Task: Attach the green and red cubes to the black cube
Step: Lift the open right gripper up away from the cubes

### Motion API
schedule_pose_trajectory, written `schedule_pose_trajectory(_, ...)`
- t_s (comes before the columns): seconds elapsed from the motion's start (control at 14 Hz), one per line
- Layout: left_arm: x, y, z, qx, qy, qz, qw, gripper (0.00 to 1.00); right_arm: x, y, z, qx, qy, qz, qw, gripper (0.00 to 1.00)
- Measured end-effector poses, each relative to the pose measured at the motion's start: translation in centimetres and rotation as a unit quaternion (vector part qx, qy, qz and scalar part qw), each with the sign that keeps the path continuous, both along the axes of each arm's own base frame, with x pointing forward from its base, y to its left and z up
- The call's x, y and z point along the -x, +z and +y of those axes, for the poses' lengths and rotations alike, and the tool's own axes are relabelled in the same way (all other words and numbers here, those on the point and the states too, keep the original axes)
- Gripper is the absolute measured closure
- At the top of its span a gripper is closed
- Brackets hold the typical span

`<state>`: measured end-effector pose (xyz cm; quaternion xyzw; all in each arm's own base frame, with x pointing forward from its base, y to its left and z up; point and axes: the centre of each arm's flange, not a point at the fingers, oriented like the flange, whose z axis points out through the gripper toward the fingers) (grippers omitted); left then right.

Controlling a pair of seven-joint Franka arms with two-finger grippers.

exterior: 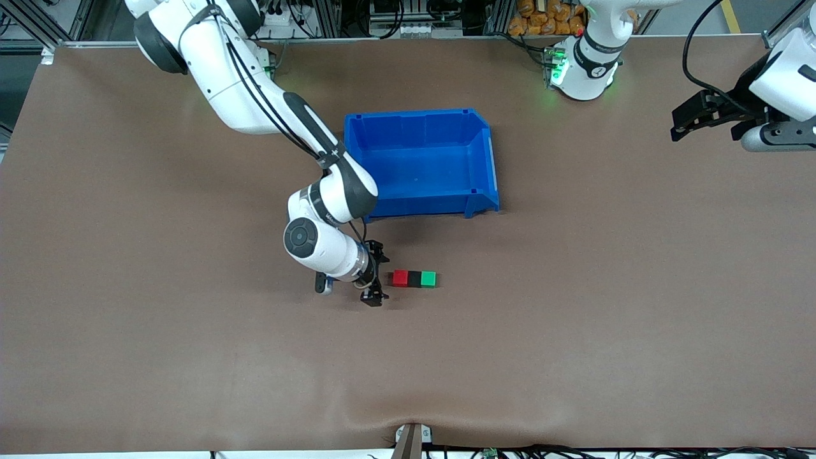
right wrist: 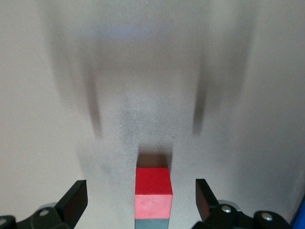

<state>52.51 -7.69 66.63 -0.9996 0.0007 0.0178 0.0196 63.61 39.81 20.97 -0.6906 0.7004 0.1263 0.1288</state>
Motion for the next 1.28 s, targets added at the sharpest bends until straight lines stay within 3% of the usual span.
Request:
schedule_pose_trajectory(0.43, -0.1, 0.1, 0.1, 0.001, 0.001, -0.004, 1.0, 0.0, -0.5, 2.2, -0.8, -0.002, 0.001, 0.007, 1.0, 0.0)
schedule_pose_trajectory(0.78, 0.0, 0.5, 0.7, 0.0, 0.007, -0.009, 1.0, 0.0, -1.5, 4.6, -1.9, -0.009, -0.008, -0.004, 1.0, 0.0)
schedule_pose_trajectory(1.14, -0.6, 0.9, 1.3, 0.0, 0.012, -0.031, 0.999, 0.0, -1.1, 4.8, -2.2, -0.001, 0.001, 0.021, 1.0, 0.0)
schedule_pose_trajectory(1.28, -0.6, 0.9, 1.5, 0.0, 0.013, -0.031, 0.999, 0.0, -1.2, 5.1, -2.5, 0.004, 0.005, 0.02, 1.0, 0.0)
